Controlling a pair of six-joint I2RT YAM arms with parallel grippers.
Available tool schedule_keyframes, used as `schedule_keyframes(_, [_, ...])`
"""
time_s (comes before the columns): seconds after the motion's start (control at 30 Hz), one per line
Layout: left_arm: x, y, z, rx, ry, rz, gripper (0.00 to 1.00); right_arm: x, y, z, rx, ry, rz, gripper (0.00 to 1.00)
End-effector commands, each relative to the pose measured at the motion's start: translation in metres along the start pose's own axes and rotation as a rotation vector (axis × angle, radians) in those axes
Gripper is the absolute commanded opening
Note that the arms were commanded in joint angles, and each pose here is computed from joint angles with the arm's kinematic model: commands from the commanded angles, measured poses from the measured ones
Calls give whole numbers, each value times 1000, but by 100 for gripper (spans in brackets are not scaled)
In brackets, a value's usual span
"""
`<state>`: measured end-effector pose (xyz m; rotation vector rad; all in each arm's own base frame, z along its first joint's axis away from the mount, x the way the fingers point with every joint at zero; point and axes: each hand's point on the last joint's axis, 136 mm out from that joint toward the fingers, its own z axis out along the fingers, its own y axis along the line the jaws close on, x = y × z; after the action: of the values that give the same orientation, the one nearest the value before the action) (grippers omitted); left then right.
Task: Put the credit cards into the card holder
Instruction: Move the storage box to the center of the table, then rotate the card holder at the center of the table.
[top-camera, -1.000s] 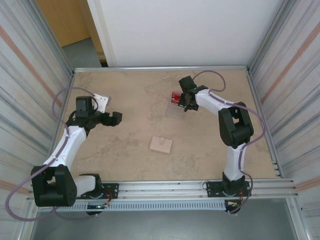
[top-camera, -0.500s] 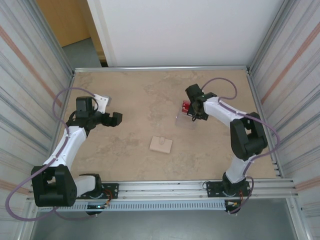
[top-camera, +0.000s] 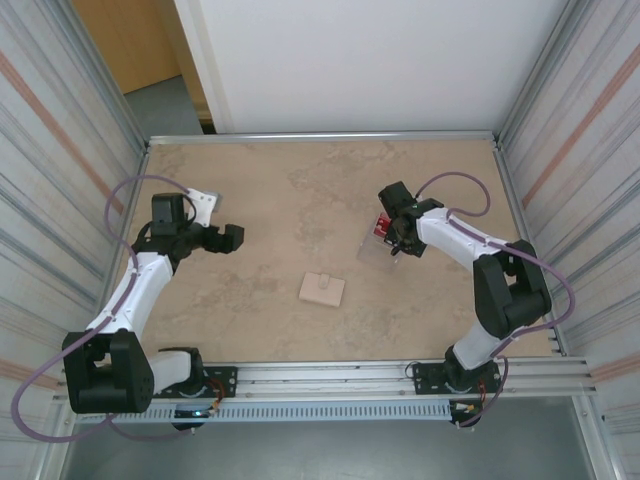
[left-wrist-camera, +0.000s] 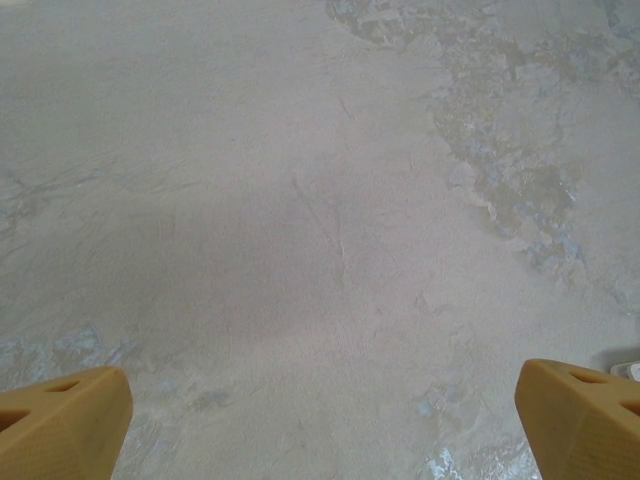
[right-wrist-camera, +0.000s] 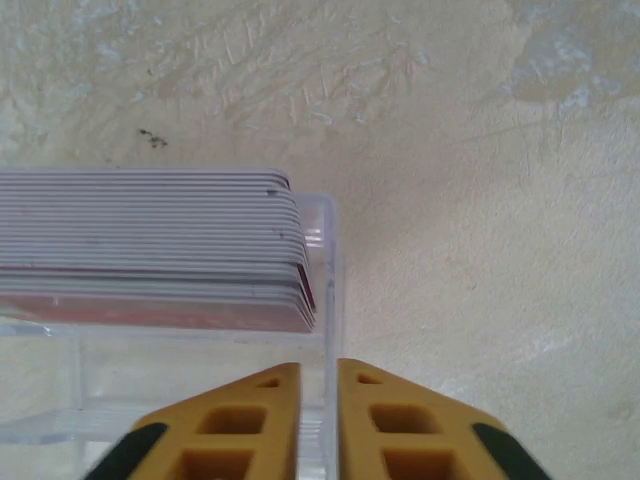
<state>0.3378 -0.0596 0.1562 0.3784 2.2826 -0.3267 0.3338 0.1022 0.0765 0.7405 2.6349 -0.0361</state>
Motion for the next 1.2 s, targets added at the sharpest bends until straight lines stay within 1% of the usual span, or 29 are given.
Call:
schedule_keyframes(0.0, [-1,5,-4,-16,0,-3,99,0,8,-17,-63,-11,44,24])
schedule_keyframes(0.07, [-1,6,-3,-19,3,0,99,1,9,-19,-74,-15,47,28])
schedule_keyframes(0.23, [-2,3,-4,2,0,-2,99,5,9,-31,-96,-18,22,33])
schedule_keyframes(0.3, [-3,2,-3,4,2,-1,99,5,13,-45,-131,-47,-17,39])
schedule_keyframes(0.37, [-3,3,-3,0,3,0,99,7,20,-59,-180,-75,-87,49])
schedule_keyframes(0.4, [-3,4,-3,0,5,-1,99,10,28,-66,-221,-80,-142,57])
schedule_keyframes(0.47, [-3,3,-2,3,8,-2,99,20,44,-77,-292,-70,-271,65])
schedule_keyframes(0.53, [-1,4,-1,4,12,-6,99,33,63,-86,-351,-52,-417,69])
schedule_keyframes(0.63, [-1,8,-2,-3,11,-28,99,67,92,-98,-432,-29,-657,81])
schedule_keyframes(0.67, [-2,10,-3,-6,8,-31,99,82,101,-100,-456,-20,-747,91])
schedule_keyframes(0.7, [-2,11,-4,-11,6,-31,99,98,109,-102,-471,-11,-841,99])
schedule_keyframes(0.8, [-2,11,-5,-11,1,-32,99,136,121,-93,-463,47,-1064,99])
schedule_keyframes(0.9, [-3,13,-8,-15,-7,-42,99,163,123,-78,-446,132,-1229,99])
schedule_keyframes(1.03, [-4,16,-12,-29,-18,-37,99,185,123,-59,-464,203,-1373,99])
schedule_keyframes(1.17, [-4,19,-14,-37,-24,-39,99,189,126,-46,-446,202,-1447,99])
